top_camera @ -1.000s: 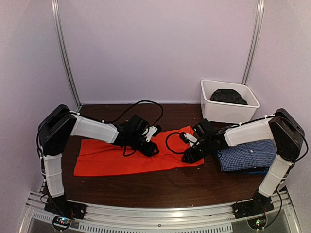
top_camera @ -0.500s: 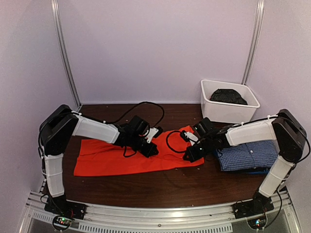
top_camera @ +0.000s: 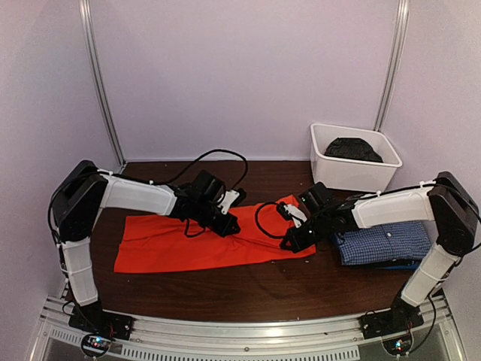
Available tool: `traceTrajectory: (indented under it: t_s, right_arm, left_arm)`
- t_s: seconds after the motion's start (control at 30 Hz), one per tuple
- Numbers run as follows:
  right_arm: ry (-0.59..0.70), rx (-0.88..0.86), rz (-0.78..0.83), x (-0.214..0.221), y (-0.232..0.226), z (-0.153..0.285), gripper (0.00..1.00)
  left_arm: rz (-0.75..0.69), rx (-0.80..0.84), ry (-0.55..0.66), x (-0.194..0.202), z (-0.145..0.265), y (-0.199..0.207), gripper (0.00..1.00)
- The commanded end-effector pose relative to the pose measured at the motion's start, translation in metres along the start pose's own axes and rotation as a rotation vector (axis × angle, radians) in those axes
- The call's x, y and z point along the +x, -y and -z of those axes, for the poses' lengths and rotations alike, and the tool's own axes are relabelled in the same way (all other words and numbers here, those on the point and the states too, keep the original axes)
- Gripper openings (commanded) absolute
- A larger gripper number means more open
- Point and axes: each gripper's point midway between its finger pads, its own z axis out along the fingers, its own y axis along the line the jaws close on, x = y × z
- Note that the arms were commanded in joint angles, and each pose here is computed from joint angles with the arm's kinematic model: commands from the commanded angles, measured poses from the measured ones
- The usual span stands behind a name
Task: Fold and stack the mixed laundry pile
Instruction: Adjust the rectangle-folded T-shirt at the center of the board, then rotate the rectangle-folded T-shirt at the center of the board.
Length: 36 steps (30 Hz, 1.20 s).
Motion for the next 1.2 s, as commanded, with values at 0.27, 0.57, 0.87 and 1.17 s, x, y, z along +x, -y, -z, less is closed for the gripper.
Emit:
traceTrajectory:
  t_s: [0.27,0.57,0.87,1.17]
  right_arm:
    - [0.032,-0.081,0.034,-0.016,-0.019,0.015,0.4]
    - [0.287,0.054,-0.055,-0.132,0.047,0.054,0.53]
    - [0.25,0.22,-0.119,-0.173,0.113,0.014,0.43]
    - [0.093,0.259,-0.177,-0.131,0.154,-0.043,0.42]
  left_arm:
    - [-0.046,0.022,-0.002,-0.003,0.008,0.002,0.27]
    - [0.09,-0.117,0.162,-0.039,0.071,-0.069,0.38]
    - [0.217,-0.24,0.162,-0.021,0.088,-0.13,0.38]
    - [0.43,-0.357,0.046,0.047,0.082,-0.188,0.38]
